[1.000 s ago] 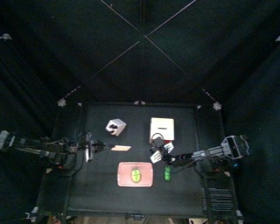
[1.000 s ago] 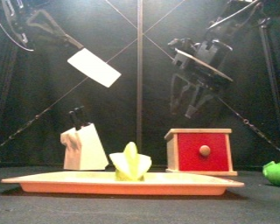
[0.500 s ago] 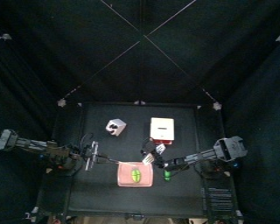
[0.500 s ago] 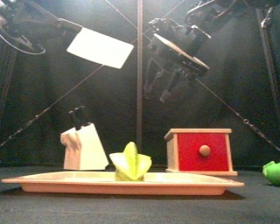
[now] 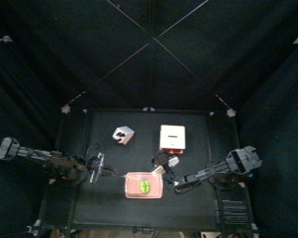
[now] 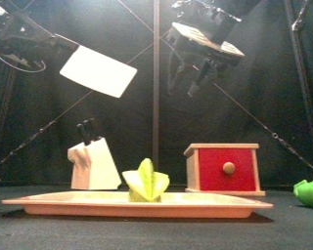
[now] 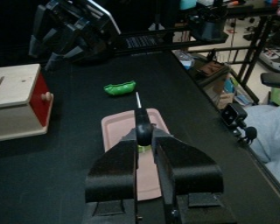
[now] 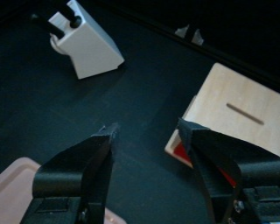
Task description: Grab cleaver with both hands
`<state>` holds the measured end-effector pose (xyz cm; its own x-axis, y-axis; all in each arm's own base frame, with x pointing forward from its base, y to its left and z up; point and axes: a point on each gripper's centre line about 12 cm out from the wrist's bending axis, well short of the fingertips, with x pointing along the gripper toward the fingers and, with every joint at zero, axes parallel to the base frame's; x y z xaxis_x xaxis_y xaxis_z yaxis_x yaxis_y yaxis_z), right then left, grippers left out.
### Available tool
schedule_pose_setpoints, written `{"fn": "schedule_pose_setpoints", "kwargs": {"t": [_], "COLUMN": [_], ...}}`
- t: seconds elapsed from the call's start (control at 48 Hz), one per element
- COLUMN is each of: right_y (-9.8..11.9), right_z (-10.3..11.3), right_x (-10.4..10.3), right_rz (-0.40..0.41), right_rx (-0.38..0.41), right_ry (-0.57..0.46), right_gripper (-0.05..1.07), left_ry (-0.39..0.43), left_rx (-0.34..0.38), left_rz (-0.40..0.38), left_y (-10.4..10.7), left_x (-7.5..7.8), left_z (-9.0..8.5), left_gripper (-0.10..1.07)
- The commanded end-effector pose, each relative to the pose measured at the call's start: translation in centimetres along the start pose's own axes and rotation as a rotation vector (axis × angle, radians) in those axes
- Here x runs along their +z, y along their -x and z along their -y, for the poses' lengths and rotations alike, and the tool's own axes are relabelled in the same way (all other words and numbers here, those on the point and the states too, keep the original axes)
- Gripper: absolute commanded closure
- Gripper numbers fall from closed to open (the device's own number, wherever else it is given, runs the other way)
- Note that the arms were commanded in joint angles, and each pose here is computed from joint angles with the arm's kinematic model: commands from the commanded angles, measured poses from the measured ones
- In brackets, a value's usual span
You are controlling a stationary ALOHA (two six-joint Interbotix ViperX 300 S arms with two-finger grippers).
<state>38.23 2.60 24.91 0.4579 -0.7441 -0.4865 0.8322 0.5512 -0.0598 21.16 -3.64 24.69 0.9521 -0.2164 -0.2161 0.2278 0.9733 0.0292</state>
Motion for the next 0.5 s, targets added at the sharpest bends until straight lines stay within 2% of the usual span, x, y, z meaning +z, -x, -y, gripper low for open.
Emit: {"fn": "schedule_pose_setpoints", "kwargs": {"t": [0.0, 0.208, 0.479], "right_y": [1.6, 2.9, 4.9], "right_z": [-0.2, -0.8, -2.3], "right_x": [1.2, 1.6, 2.7], "right_rz": [-0.024, -0.148, -0.331], "right_rx": [0.03, 0.084, 0.312], "right_ry": [-0.077, -0.149, -0.181], "right_gripper": [0.13, 0.13, 0.13], "left_ry": [0.006, 0.008, 0.013], "left_rx": [-0.008, -0.022, -0.007], "left_rz": [0.025, 0.029, 0.026], "left_y": [-0.1, -0.1, -0.1], "left_x": [0.7, 0.4, 0.3], "left_z": [0.0, 0.2, -0.1], "left_gripper": [0.59, 0.59, 0.59]}}
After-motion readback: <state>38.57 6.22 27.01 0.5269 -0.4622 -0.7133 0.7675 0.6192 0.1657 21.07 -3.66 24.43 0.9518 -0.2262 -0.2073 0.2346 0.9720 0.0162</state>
